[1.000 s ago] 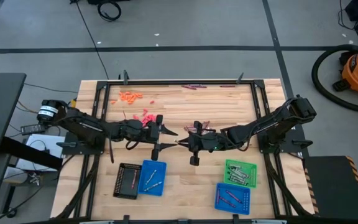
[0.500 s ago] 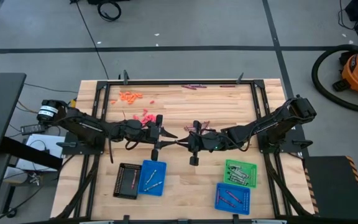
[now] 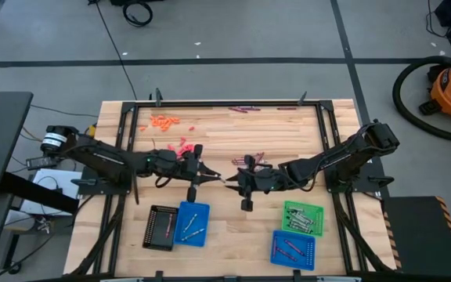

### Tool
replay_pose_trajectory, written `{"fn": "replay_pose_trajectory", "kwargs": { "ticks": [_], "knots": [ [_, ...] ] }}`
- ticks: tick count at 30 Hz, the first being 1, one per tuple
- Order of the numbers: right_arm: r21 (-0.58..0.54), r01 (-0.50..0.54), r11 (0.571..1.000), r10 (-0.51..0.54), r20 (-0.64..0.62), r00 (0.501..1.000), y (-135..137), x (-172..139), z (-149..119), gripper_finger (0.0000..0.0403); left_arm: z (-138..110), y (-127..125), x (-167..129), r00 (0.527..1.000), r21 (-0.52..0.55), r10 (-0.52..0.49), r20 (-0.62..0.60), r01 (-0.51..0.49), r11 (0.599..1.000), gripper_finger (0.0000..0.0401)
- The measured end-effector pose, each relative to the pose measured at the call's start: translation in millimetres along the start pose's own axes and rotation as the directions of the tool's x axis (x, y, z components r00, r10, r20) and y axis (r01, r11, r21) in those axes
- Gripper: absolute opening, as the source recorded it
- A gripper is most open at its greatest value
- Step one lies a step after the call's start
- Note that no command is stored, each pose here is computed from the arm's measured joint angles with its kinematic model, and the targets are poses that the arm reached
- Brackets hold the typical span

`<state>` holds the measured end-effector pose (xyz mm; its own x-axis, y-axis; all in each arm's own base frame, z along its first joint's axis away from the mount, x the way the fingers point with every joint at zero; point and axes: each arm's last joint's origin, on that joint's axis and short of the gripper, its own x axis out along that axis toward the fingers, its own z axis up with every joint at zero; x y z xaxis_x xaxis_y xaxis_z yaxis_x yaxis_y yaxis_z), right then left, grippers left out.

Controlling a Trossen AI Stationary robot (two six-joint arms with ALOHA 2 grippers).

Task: Sort crayons
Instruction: Put the white crayon into the left blue bin

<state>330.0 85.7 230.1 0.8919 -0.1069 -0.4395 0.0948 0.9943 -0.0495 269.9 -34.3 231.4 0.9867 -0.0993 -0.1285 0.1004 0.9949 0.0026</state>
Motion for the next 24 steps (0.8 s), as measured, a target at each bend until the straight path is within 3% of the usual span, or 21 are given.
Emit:
{"fn": "replay_pose_trajectory", "kwargs": {
  "ticks": [7,14,20,24],
  "knots": [
    [0.016,-0.008,1.0,0.009,-0.075,0.997,0.3,-0.6,-7.5,0.0126,-5.0,-17.9,-12.9,0.988,-0.085,-0.074,-0.134,0.063,0.994,0.0038],
    [0.037,0.031,0.999,-0.024,-0.166,0.986,-1.9,-1.7,-16.9,0.0125,-19.0,-41.0,-20.9,0.945,-0.218,-0.156,-0.288,0.094,0.971,0.004],
    [0.034,0.053,0.998,-0.044,-0.222,0.974,-3.3,-3.0,-22.8,0.0124,-20.4,-59.3,-26.7,0.879,-0.358,-0.24,-0.411,0.086,0.93,0.0042],
    [0.003,0.053,0.999,-0.05,-0.244,0.968,-3.9,-3.5,-25.1,0.0124,-23.7,-68.1,-31.0,0.838,-0.464,-0.265,-0.476,0.017,0.886,0.0042]
  ]
}}
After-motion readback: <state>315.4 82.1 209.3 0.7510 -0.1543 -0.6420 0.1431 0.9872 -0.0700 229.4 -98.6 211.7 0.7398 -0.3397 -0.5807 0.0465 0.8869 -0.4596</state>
